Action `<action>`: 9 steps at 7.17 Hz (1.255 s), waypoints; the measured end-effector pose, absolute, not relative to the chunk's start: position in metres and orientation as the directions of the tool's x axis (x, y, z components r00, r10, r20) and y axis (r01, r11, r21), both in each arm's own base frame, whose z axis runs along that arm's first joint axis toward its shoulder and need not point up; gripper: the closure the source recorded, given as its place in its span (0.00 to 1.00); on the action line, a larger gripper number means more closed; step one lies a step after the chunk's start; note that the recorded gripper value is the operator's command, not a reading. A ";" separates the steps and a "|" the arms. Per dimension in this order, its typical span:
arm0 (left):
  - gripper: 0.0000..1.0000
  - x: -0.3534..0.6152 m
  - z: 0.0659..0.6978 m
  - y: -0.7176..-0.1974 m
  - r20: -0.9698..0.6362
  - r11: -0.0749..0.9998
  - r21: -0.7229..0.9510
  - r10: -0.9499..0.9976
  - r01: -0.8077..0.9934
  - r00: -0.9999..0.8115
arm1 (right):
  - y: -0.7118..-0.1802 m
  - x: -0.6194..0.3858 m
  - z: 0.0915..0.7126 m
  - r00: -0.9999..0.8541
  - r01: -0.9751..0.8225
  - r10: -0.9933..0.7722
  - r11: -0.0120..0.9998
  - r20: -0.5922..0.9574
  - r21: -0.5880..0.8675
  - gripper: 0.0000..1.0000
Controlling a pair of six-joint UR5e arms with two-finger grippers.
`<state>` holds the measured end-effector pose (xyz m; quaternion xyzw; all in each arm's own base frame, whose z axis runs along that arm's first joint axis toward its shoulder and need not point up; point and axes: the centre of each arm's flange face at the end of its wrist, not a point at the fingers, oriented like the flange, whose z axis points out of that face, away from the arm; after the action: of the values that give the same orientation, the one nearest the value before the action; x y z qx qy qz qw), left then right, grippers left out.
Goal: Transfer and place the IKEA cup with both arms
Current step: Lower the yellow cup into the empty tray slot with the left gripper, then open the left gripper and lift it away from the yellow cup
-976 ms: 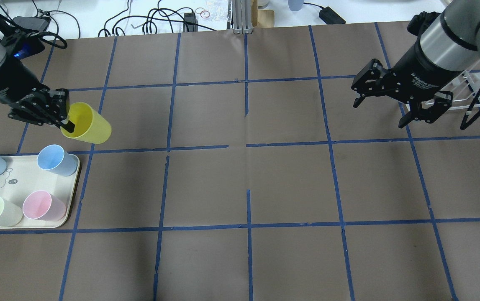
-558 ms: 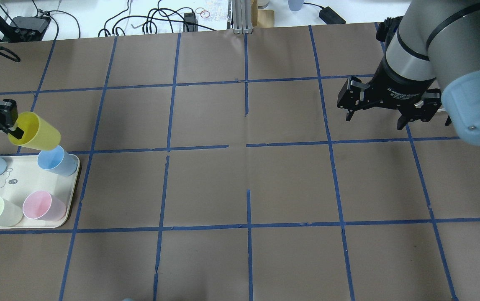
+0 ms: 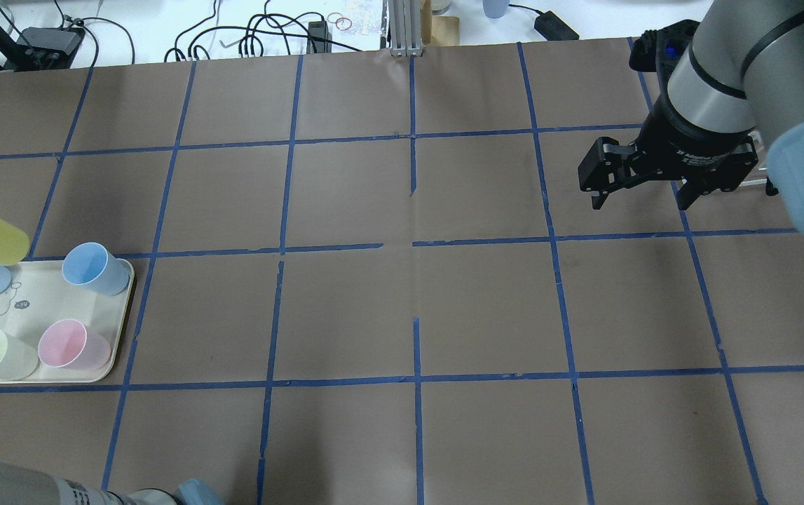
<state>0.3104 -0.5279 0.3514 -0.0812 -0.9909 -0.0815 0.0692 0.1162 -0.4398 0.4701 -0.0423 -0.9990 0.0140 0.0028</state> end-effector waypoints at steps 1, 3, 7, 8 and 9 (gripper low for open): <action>1.00 0.326 0.327 -0.534 0.157 0.972 0.154 0.155 0.179 -0.975 | -0.439 0.114 0.469 -0.994 0.107 0.107 0.994 -0.016 -0.011 0.00; 1.00 0.344 0.295 -0.541 0.151 0.964 0.186 0.165 0.192 -0.975 | -0.434 0.115 0.468 -0.987 0.160 0.161 0.987 -0.026 0.019 0.00; 1.00 0.347 0.263 -0.549 0.177 0.956 0.216 0.164 0.201 -0.970 | -0.430 0.115 0.470 -0.984 0.173 0.174 0.984 -0.025 0.033 0.00; 1.00 0.346 0.258 -0.550 0.184 0.954 0.220 0.163 0.202 -0.969 | -0.430 0.115 0.471 -0.984 0.175 0.176 0.984 -0.025 0.032 0.00; 1.00 0.345 0.253 -0.552 0.191 0.953 0.224 0.163 0.205 -0.968 | -0.429 0.115 0.472 -0.984 0.175 0.176 0.984 -0.021 0.030 0.00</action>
<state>0.3447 -0.5516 0.2525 -0.0934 -0.9844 -0.1220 0.0852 0.1148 -0.4294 0.4716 -0.0881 -0.9959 -0.0138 -0.0116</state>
